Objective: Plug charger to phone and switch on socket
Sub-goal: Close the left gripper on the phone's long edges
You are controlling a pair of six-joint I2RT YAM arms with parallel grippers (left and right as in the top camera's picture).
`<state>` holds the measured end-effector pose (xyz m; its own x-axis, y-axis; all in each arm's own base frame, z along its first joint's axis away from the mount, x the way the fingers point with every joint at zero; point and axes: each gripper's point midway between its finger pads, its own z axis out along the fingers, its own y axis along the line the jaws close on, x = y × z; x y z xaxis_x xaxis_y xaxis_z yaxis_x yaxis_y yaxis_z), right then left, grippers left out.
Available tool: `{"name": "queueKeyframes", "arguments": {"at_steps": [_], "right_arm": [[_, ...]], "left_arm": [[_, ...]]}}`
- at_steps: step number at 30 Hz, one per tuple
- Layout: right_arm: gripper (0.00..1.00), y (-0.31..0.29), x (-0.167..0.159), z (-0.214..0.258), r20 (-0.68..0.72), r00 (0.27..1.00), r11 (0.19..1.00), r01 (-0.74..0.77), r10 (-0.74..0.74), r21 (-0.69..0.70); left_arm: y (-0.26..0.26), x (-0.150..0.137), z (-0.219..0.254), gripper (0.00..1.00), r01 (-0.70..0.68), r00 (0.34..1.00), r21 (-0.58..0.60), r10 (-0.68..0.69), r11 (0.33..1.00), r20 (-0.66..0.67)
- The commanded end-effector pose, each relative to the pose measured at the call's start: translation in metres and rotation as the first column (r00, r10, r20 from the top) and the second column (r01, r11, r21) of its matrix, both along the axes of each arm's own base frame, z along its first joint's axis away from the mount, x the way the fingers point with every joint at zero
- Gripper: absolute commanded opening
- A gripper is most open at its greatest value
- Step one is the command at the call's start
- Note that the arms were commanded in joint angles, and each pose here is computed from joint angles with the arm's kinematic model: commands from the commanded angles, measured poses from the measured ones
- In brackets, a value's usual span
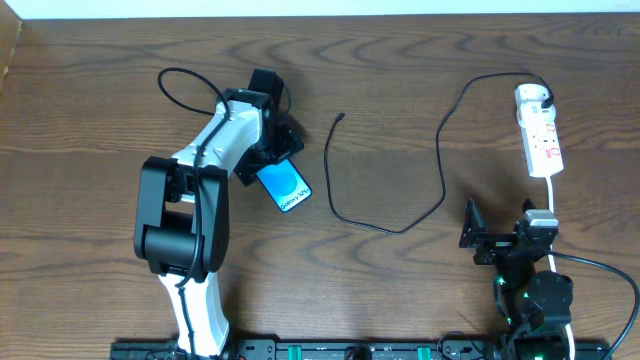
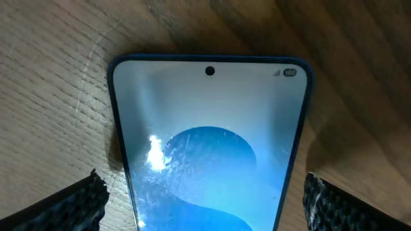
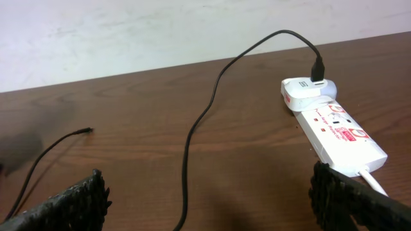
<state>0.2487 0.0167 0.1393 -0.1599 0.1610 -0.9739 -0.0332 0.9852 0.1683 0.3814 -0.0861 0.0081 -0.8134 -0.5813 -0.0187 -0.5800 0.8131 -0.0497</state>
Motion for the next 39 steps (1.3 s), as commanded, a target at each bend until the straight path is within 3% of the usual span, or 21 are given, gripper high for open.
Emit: {"name": "queueKeyframes", "arguments": {"at_steps": [1, 22, 35, 39], "right_arm": [[0.99, 0.000, 0.000, 0.000, 0.000, 1.000, 1.000, 0.000, 0.000, 0.004], [0.99, 0.000, 0.000, 0.000, 0.000, 1.000, 1.000, 0.000, 0.000, 0.004], [0.99, 0.000, 0.000, 0.000, 0.000, 1.000, 1.000, 0.000, 0.000, 0.004], [0.99, 0.000, 0.000, 0.000, 0.000, 1.000, 1.000, 0.000, 0.000, 0.004]], "left_arm": [[0.002, -0.005, -0.002, 0.98, -0.013, 1.000, 0.018, 0.013, 1.000, -0.015], [-0.006, -0.046, -0.040, 0.99, -0.015, 0.989, 0.044, 0.021, 0.999, -0.148], [-0.006, -0.045, -0.040, 0.80, -0.014, 0.990, 0.047, 0.021, 0.999, -0.142], [-0.003, -0.043, -0.040, 0.78, -0.017, 0.991, 0.059, 0.024, 0.998, -0.134]]}}
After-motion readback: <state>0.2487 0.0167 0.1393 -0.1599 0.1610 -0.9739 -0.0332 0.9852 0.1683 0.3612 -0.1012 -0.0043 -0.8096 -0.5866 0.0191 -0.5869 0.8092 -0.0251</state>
